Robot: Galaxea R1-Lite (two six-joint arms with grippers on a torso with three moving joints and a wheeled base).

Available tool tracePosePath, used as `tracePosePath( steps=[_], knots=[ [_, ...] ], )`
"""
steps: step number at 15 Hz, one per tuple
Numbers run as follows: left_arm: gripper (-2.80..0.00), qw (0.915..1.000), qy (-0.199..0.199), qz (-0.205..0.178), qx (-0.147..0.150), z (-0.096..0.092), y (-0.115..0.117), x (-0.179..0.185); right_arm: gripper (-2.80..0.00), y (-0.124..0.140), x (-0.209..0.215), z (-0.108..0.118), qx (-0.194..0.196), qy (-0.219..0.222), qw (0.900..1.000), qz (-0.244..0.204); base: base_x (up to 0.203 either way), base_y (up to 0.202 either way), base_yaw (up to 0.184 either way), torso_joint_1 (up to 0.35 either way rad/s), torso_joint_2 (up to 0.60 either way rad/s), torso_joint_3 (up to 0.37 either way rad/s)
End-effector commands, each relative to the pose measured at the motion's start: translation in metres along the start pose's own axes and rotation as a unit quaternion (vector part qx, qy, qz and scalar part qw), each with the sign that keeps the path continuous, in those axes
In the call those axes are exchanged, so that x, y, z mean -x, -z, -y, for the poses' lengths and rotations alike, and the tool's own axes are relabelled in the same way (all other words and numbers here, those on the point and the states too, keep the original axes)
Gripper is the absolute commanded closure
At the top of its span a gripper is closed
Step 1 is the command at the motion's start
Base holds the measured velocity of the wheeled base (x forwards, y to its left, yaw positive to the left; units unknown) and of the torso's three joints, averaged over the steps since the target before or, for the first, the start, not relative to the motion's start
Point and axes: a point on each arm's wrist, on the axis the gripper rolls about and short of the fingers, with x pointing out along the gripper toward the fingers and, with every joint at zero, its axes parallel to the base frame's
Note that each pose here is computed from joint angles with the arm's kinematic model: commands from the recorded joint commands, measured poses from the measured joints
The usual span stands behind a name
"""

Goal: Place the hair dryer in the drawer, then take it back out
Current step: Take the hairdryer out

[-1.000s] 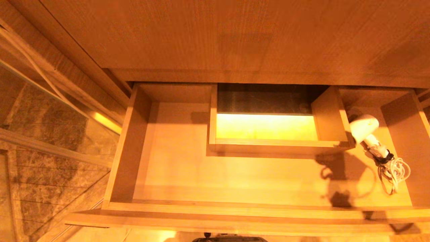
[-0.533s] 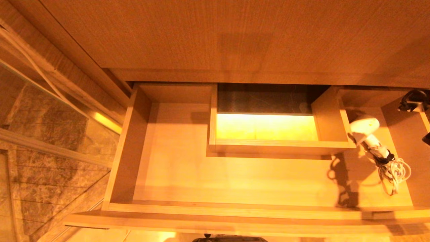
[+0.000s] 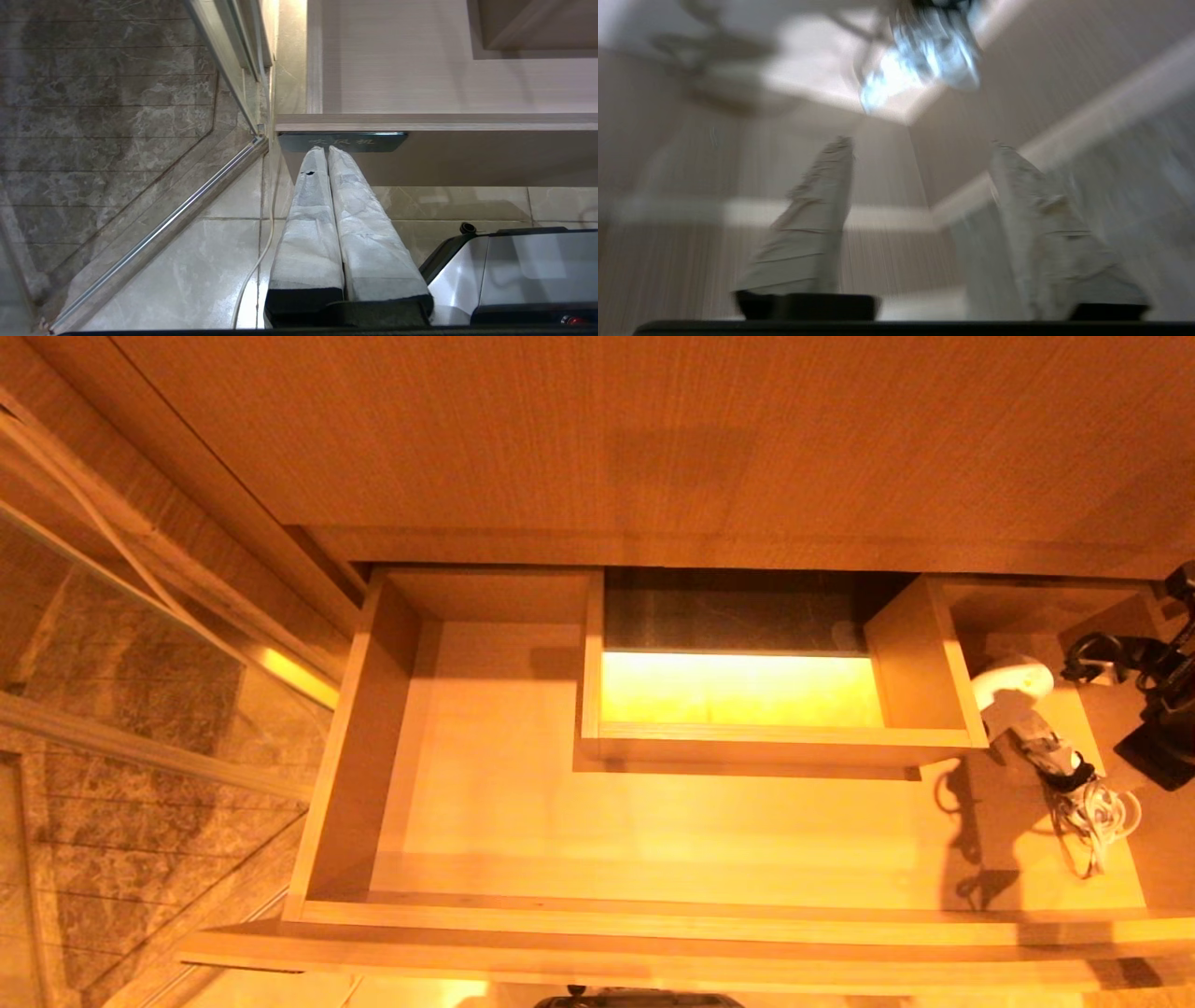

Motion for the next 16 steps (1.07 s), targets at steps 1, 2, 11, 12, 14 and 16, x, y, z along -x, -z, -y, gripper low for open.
tracePosePath(
  steps=[1, 2, 11, 12, 14, 16],
  knots=[
    [0.0, 1.0, 0.0, -0.001, 0.0, 0.0, 0.0, 0.0, -2.8, -0.012, -0.046, 0.0, 0.006, -0.028, 1.0, 0.005, 0.0, 0.0, 0.0, 0.0, 0.0, 0.0],
    [0.0, 1.0, 0.0, -0.001, 0.0, 0.0, 0.0, 0.0, -2.8, -0.018, -0.053, 0.002, 0.007, -0.036, 0.999, 0.033, 0.0, 0.0, 0.0, 0.0, 0.0, 0.0],
    [0.0, 1.0, 0.0, -0.001, 0.0, 0.0, 0.0, 0.0, -2.8, -0.043, -0.086, 0.024, 0.057, -0.028, 0.989, 0.132, 0.0, 0.0, 0.0, 0.0, 0.0, 0.0],
    [0.0, 1.0, 0.0, -0.001, 0.0, 0.0, 0.0, 0.0, -2.8, -0.041, -0.087, 0.023, 0.058, -0.03, 0.989, 0.131, 0.0, 0.0, 0.0, 0.0, 0.0, 0.0],
    [0.0, 1.0, 0.0, -0.001, 0.0, 0.0, 0.0, 0.0, -2.8, -0.038, -0.094, 0.023, 0.053, -0.033, 0.99, 0.125, 0.0, 0.0, 0.0, 0.0, 0.0, 0.0],
    [0.0, 1.0, 0.0, -0.001, 0.0, 0.0, 0.0, 0.0, -2.8, -0.038, -0.1, 0.024, 0.05, -0.036, 0.991, 0.121, 0.0, 0.0, 0.0, 0.0, 0.0, 0.0]
  ],
)
